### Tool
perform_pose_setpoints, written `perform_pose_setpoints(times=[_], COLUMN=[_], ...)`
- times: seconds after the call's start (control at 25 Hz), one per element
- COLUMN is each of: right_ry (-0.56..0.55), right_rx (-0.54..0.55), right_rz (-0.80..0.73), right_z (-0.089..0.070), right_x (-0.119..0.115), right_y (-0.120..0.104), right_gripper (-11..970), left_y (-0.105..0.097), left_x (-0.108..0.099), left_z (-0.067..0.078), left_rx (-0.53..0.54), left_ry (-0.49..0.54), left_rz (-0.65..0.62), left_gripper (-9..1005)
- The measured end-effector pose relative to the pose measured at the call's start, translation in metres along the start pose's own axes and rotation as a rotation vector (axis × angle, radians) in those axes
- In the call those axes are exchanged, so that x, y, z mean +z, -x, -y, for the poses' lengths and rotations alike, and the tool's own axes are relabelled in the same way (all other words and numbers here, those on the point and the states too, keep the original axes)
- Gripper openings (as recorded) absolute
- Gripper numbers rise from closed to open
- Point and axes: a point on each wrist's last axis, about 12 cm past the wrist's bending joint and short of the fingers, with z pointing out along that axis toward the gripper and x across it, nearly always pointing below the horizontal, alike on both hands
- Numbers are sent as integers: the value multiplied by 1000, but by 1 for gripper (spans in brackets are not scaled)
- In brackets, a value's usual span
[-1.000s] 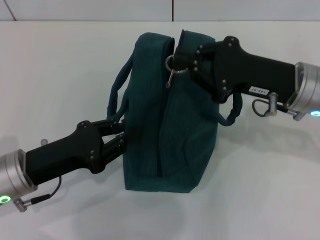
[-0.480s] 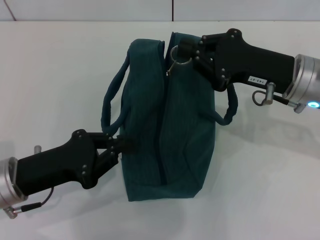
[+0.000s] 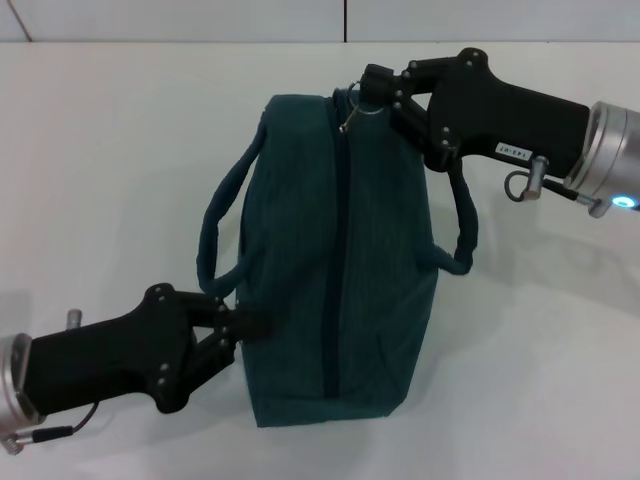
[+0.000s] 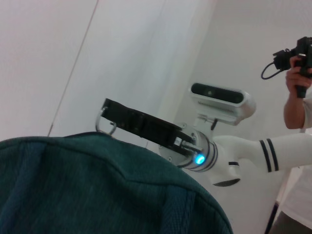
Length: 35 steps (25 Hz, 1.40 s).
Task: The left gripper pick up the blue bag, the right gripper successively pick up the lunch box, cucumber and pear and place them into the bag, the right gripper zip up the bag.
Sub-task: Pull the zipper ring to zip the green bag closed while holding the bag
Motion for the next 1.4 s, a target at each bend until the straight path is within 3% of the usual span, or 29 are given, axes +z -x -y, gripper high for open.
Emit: perform_pose_setpoints(times=[0.6, 0.88, 1.12, 1.4], right_ry=[-36, 38, 67, 62], right_rx=[6, 19, 24, 31], right_rz=[6, 76, 93, 77], right_z=[-5, -19, -23, -24], right_x=[-14, -24, -25, -26], right_y=[-7, -3, -1, -6], right_gripper=[17, 17, 17, 17], left_y=[5, 13, 22, 47], left_x=[-15, -25, -36, -27], left_z=[0, -5, -11, -26], left_rx=[28, 29, 28, -35], left_ry=[-14, 72, 170, 115], left_rz=[-30, 38, 103, 58], left_gripper=[78, 87, 95, 262])
